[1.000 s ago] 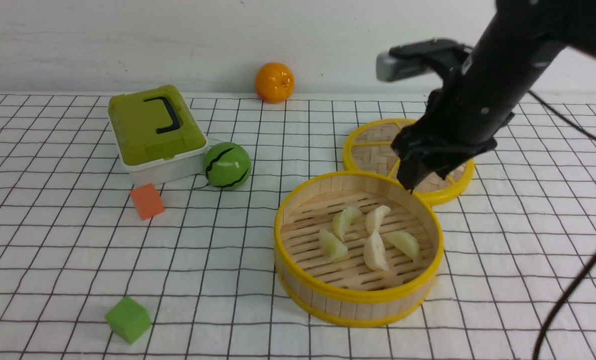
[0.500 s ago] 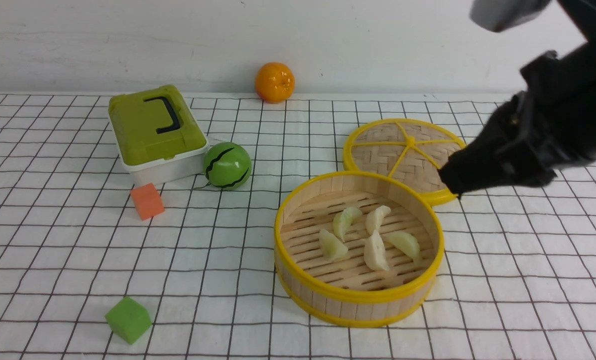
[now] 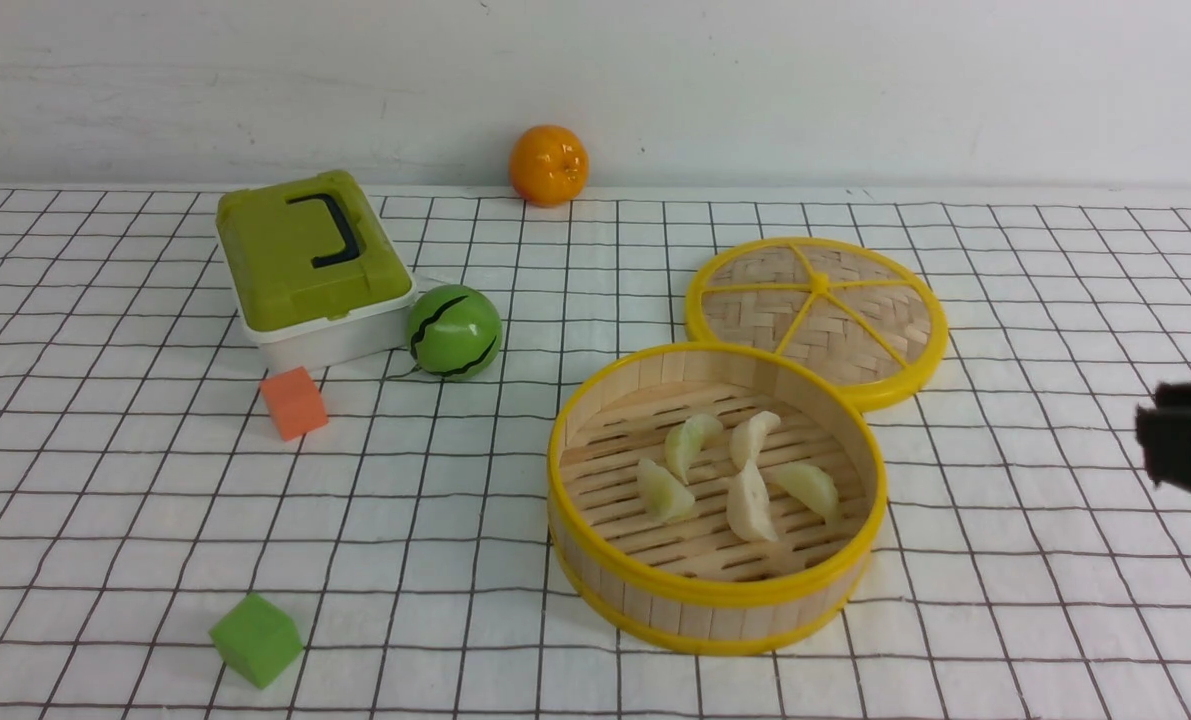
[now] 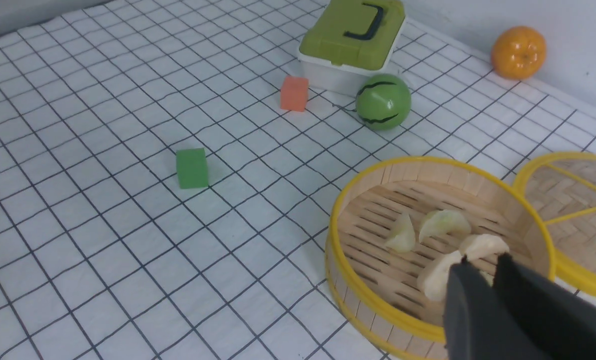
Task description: Put the dumplings into the steamer on the table with the white tablecloth.
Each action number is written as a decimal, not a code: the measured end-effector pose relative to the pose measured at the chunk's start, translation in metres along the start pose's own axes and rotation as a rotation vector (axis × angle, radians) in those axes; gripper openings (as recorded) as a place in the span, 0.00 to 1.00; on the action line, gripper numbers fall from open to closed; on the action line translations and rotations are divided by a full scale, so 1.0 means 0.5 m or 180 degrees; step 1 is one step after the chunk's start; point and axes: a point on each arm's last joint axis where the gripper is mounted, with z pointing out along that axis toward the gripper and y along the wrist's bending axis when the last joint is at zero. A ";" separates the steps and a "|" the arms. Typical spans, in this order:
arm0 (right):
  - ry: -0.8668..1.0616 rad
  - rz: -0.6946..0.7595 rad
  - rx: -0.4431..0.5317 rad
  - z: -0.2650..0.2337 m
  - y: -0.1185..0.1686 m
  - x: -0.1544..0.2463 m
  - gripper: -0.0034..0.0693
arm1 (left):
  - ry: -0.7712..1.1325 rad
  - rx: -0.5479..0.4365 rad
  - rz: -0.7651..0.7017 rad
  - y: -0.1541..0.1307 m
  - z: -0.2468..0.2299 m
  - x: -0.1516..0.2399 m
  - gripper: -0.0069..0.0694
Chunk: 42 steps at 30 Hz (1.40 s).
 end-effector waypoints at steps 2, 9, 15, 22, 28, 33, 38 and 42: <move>-0.0031 -0.0017 -0.0019 -0.009 0.006 0.011 0.15 | 0.0000 0.0000 0.0000 0.000 0.000 0.000 0.36; 0.0087 -0.0076 -0.0160 -0.037 0.028 0.040 0.16 | 0.0002 -0.0001 0.0000 0.000 0.000 0.000 0.37; 0.0298 -0.0081 -0.0298 -0.039 0.036 0.052 0.17 | 0.0002 -0.0001 0.0000 0.000 0.000 0.000 0.38; 0.0196 -0.0078 -0.0124 -0.033 0.027 0.067 0.05 | 0.0002 -0.0001 0.0000 0.000 0.000 0.000 0.39; -0.0463 0.0270 0.0725 -0.031 -0.006 0.154 0.02 | 0.0002 -0.0002 0.0001 0.000 0.000 0.000 0.40; -0.0828 0.0625 0.1579 -0.031 -0.034 0.268 0.02 | 0.0002 -0.0002 0.0001 0.000 0.000 0.000 0.40; -0.0876 0.0806 0.2129 -0.025 -0.047 0.356 0.02 | 0.0002 -0.0002 0.0001 0.000 0.000 0.000 0.40; -0.0805 0.0983 0.2351 -0.012 -0.054 0.413 0.02 | 0.0002 -0.0002 -0.0002 0.000 0.000 0.000 0.40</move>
